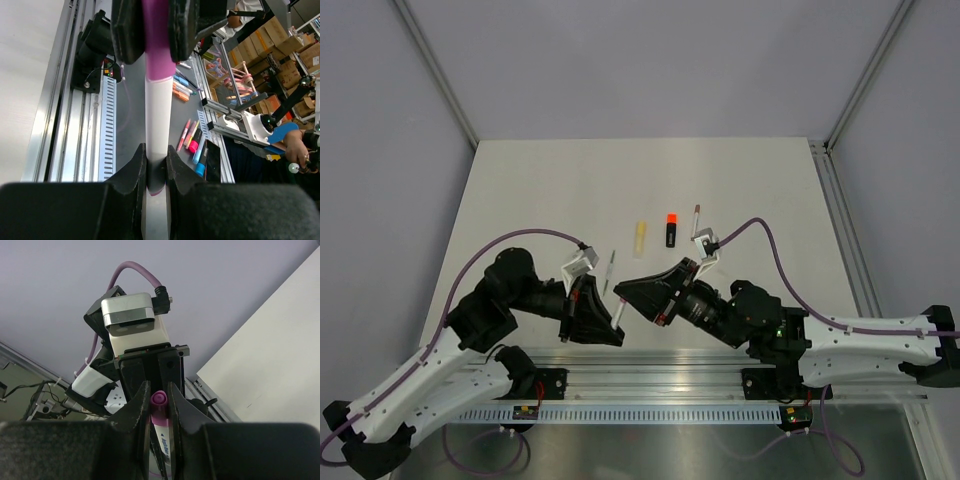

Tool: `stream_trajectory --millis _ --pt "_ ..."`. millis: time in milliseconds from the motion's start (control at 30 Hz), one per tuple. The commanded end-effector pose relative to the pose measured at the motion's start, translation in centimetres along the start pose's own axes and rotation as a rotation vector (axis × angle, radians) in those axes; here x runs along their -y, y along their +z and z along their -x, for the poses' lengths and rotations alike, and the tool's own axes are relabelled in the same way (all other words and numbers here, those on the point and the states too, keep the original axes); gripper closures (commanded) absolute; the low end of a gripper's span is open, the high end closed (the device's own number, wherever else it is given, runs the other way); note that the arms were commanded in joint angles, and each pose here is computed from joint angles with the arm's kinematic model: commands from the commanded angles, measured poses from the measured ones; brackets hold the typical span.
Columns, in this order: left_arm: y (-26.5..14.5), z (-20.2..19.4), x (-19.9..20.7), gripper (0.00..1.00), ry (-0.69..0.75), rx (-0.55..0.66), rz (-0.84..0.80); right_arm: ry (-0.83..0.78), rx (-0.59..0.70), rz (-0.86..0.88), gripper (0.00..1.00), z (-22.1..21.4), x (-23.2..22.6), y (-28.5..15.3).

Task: Insert the pens into the pen caps
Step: Press the pen cap onto the pen.

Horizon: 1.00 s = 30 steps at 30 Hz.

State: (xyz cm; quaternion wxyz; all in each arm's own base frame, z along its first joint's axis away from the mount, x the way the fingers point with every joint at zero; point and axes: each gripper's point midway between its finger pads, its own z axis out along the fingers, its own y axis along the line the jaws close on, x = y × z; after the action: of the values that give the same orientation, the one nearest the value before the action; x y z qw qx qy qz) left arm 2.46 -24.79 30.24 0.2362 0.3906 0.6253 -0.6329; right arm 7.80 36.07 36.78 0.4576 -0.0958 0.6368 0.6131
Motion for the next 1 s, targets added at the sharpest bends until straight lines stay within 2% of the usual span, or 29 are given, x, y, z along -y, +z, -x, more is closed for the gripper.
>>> stream_trajectory --millis 0,100,133,200,267,367,400,467,500,633,800,967 --pt "-2.2 13.1 3.2 1.0 0.406 0.437 0.086 -0.101 -0.721 -0.186 1.0 -19.5 7.8 -7.6" --pt "-2.3 13.1 2.7 1.0 0.404 0.438 0.109 -0.138 -0.619 -0.125 1.0 -15.9 5.4 -6.4" --pt "-2.3 13.2 2.6 1.0 0.401 0.44 0.111 -0.142 -0.621 -0.112 1.0 -15.9 5.0 -6.2" --pt "-2.4 13.5 2.4 1.0 0.404 0.442 0.116 -0.159 -0.715 -0.168 1.0 -19.2 6.4 -6.0" --pt "-3.0 14.1 2.7 1.0 0.414 0.461 0.114 -0.174 -0.75 -0.207 1.0 -20.5 6.7 -6.8" --pt "-3.4 14.2 2.2 1.0 0.41 0.463 0.131 -0.139 -0.637 -0.179 1.0 -16.9 6.0 -7.8" --pt "-3.4 14.1 2.1 1.0 0.41 0.462 0.127 -0.114 -0.641 -0.154 1.0 -17.4 6.0 -8.1" --pt "-3.5 14.5 1.5 1.0 0.402 0.471 0.146 -0.092 -0.706 -0.217 1.0 -19.5 7.0 -8.4" --pt "-3.5 14.6 1.3 1.0 0.396 0.47 0.147 -0.141 -0.745 -0.271 1.0 -20.5 7.4 -8.8" --pt "-3.7 14.7 0.0 1.0 0.393 0.465 0.209 -0.149 -0.702 -0.294 1.0 -17.8 5.8 -8.9" --pt "-3.7 14.7 -0.6 1.0 0.375 0.482 0.216 -0.211 -0.766 -0.432 1.0 -19.7 6.5 -8.1" --pt "-3.8 14.8 -0.3 1.0 0.377 0.504 0.202 -0.153 -0.711 -0.396 1.0 -20.2 6.1 -7.2"
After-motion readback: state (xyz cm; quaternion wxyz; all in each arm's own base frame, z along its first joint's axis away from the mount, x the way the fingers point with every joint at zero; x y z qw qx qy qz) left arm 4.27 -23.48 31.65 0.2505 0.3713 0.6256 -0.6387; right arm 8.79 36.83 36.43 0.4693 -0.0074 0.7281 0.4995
